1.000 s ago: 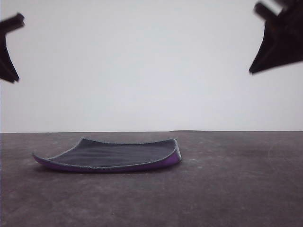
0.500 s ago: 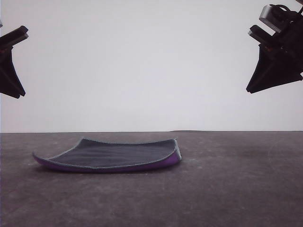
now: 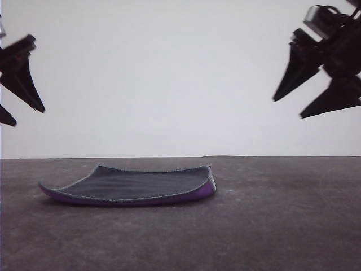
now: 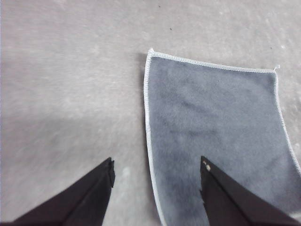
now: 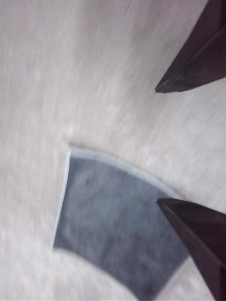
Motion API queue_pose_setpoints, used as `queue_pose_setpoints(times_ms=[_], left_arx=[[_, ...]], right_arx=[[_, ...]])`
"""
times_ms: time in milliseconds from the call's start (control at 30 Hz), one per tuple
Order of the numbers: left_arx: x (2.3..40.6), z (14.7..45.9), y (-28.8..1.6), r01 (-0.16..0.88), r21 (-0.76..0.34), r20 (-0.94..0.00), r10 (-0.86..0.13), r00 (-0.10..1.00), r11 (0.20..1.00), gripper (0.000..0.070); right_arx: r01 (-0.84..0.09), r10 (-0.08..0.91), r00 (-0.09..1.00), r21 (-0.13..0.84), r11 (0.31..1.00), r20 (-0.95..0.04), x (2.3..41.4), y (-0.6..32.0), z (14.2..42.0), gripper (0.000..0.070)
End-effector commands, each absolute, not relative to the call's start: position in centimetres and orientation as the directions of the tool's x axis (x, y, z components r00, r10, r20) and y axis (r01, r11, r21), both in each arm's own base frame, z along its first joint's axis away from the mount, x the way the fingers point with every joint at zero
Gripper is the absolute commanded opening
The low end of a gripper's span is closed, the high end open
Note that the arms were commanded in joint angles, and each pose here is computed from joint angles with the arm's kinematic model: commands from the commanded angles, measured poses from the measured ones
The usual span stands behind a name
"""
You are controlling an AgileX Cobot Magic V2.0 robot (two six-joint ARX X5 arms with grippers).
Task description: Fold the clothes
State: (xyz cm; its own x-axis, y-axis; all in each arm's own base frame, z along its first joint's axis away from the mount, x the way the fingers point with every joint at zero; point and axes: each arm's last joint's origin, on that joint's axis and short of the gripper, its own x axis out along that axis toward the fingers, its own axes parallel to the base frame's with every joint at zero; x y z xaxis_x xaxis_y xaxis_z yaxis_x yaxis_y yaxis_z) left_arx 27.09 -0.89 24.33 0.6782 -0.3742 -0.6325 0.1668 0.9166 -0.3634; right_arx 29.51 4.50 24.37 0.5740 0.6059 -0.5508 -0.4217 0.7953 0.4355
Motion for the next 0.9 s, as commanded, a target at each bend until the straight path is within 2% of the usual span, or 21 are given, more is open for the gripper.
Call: queue_pose_setpoints(times_ms=[0, 333, 533, 733, 867], left_arx=[[28.2, 24.1, -1.0, 0.181, -0.378, -0.625, -0.394, 0.674, 0.908, 0.0352], [35.8, 21.6, -1.4, 0.198, -0.440, -0.656, -0.465, 0.595, 0.876, 0.0353], [40.2, 19.8, -1.5, 0.204, -0.457, -0.666, -0.485, 0.566, 0.866, 0.0353], [43.5, 18.5, -1.9, 0.237, -0.504, -0.650, -0.546, 0.529, 0.830, 0.0352], [44.9, 17.6, -2.9, 0.249, -0.510, -0.656, -0.560, 0.506, 0.823, 0.0352]], right_arx=[[-0.433, 0.631, 0.554, 0.459, 0.776, -0.544, 30.6, 5.2, 23.8, 0.0448], [-0.485, 0.693, 0.461, 0.497, 0.720, -0.554, 37.5, 9.9, 20.9, 0.0447], [-0.473, 0.713, 0.421, 0.535, 0.700, -0.561, 41.5, 12.0, 18.6, 0.0447], [-0.438, 0.729, 0.383, 0.583, 0.684, -0.568, 43.3, 13.0, 16.4, 0.0447], [-0.439, 0.730, 0.375, 0.585, 0.682, -0.571, 43.2, 13.4, 16.1, 0.0447]])
